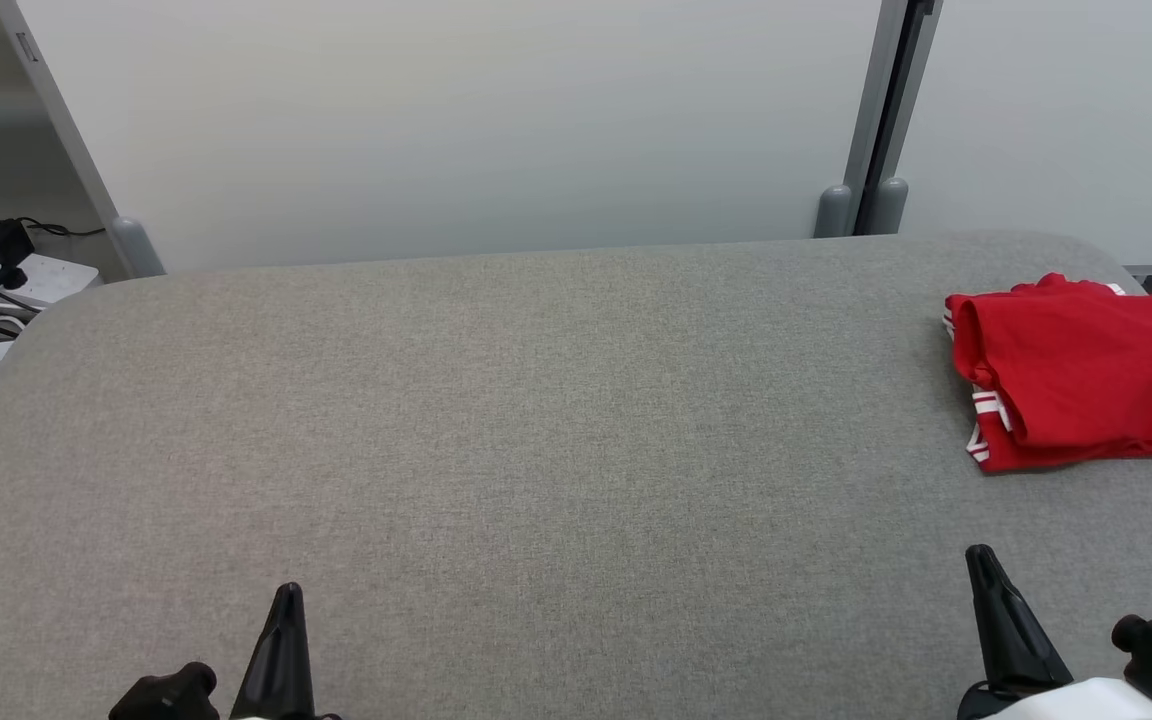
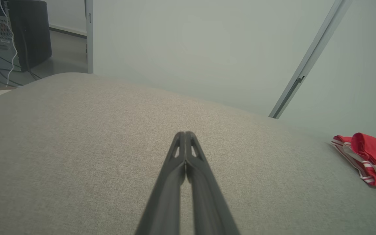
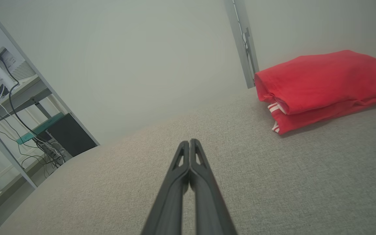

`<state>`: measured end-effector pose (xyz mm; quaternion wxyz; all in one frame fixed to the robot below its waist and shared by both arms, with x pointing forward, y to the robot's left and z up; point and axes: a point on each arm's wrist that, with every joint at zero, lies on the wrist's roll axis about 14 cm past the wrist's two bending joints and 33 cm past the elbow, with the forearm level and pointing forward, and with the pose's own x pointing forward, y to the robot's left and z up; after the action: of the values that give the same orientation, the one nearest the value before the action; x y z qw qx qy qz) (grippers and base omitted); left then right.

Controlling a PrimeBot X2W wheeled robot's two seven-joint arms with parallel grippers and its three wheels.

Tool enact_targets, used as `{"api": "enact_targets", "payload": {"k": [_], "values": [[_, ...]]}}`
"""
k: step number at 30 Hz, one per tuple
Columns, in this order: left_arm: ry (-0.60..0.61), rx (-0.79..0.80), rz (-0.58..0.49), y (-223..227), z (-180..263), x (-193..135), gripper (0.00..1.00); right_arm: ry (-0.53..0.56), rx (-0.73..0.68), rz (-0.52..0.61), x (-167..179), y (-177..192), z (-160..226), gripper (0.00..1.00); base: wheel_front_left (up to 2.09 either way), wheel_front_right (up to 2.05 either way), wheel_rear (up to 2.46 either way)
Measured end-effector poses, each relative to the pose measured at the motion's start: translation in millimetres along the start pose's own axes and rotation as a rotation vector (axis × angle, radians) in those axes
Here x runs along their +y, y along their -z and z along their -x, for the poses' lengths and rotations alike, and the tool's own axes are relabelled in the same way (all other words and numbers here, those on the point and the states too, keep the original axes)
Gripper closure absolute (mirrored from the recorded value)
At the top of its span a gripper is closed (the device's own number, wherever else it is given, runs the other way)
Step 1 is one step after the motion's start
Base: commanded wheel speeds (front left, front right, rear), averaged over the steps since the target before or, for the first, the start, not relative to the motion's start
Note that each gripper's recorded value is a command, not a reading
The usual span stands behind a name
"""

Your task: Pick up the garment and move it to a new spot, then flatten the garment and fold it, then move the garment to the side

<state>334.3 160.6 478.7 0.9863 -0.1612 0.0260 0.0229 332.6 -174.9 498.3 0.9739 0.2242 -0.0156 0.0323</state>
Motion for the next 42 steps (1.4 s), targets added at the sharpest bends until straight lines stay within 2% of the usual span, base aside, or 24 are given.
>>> {"api": "enact_targets", "payload": {"k": [42], "values": [[-0.051, 0.101, 0.496, 10, -14, 16, 1.00, 0.108, 0.019, -0.436, -23, 1, -17, 1.00, 0.00, 0.00, 0.00]]}}
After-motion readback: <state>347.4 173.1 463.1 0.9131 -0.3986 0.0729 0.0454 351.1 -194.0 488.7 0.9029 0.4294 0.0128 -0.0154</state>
